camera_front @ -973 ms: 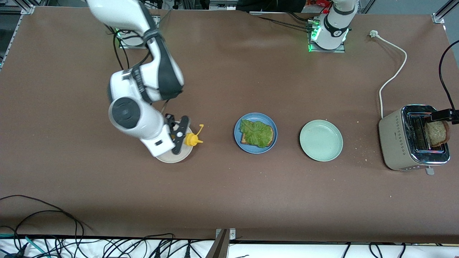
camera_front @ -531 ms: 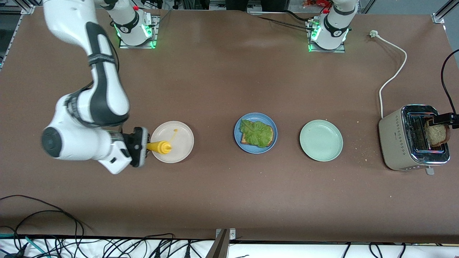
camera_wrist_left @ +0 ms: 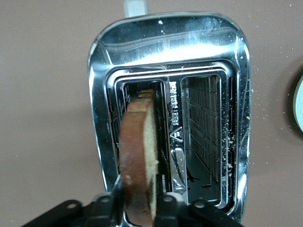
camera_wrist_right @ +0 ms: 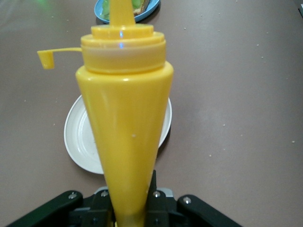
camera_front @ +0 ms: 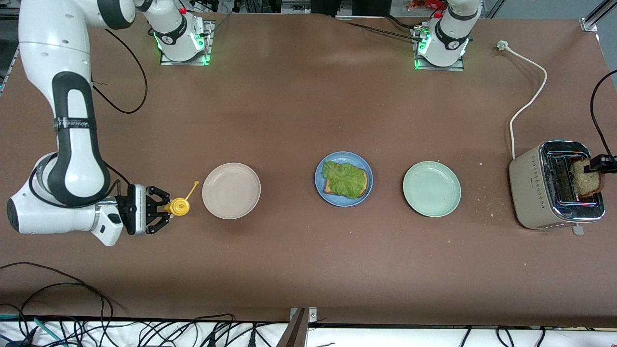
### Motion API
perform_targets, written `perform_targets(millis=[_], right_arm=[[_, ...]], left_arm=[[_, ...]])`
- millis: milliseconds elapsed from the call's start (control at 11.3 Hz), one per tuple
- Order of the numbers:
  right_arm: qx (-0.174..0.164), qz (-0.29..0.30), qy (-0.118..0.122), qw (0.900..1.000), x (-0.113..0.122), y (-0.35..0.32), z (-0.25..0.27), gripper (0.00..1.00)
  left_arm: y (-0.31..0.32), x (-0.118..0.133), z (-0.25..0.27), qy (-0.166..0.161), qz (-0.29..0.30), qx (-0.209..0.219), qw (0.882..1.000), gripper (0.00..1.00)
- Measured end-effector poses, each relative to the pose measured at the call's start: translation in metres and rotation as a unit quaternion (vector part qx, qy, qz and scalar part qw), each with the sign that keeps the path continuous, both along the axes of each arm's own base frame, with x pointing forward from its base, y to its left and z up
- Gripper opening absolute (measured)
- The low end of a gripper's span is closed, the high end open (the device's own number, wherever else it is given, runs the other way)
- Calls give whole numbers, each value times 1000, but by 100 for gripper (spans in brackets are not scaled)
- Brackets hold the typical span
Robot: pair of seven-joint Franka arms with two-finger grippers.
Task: Make sandwich in blue plate with both arms
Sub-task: 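Carry the mustard back beside the white plate while the left gripper reaches the toaster, then grasp the toasted bread slice with the left gripper and lift it, then carry the bread slice with the left gripper over the blue plate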
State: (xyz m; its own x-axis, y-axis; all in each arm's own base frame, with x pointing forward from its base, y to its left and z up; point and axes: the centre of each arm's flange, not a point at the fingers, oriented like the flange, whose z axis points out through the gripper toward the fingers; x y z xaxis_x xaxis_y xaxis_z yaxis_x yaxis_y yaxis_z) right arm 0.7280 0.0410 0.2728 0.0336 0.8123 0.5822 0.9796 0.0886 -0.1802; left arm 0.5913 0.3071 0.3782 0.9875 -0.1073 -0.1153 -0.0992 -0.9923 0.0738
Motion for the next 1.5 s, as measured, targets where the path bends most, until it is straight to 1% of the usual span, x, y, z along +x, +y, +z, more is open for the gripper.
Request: perform_targets(millis=[88, 177, 354, 442, 531, 708, 885, 1062, 1150, 1239, 1327, 1416, 1504], right_arm=[[26, 6, -1, 1000, -1, -13, -18, 16], [53, 10, -3, 999, -4, -26, -38, 16], [90, 19, -2, 996, -10, -45, -75, 16], [107, 19, 3, 994, -14, -49, -91, 16], [122, 20, 9, 992, -17, -52, -104, 16], [151, 17, 14, 988, -21, -50, -123, 16], [178, 12, 18, 984, -24, -45, -135, 16], [192, 5, 22, 981, -25, -43, -144, 16], [198, -1, 24, 980, -26, -43, -149, 16], [213, -10, 30, 976, -28, -43, -156, 16], [233, -20, 37, 972, -31, -43, -165, 16], [245, -27, 42, 968, -34, -44, -174, 16], [254, -29, 42, 966, -35, -46, -176, 15]], left_arm=[[0, 0, 2, -1, 0, 1, 1000, 20], [1, 1, 4, -4, 0, 2, 1000, 13], [3, 2, 19, -7, 1, 4, 1000, 12], [3, 3, 30, -8, 1, 4, 1000, 11], [0, 2, 46, -7, -1, 3, 1000, 9], [-14, 2, 90, 3, -12, -4, 1000, 9], [-53, 9, 128, 14, -45, -22, 999, 9], [-109, 20, 146, 22, -94, -45, 994, 9], [-142, 28, 149, 19, -122, -62, 990, 9], [-179, 35, 148, 17, -150, -91, 984, 9], [-214, 41, 138, 19, -171, -129, 977, 9], [-248, 49, 119, 32, -185, -169, 968, 9], [-287, 57, 91, 53, -189, -209, 958, 9]])
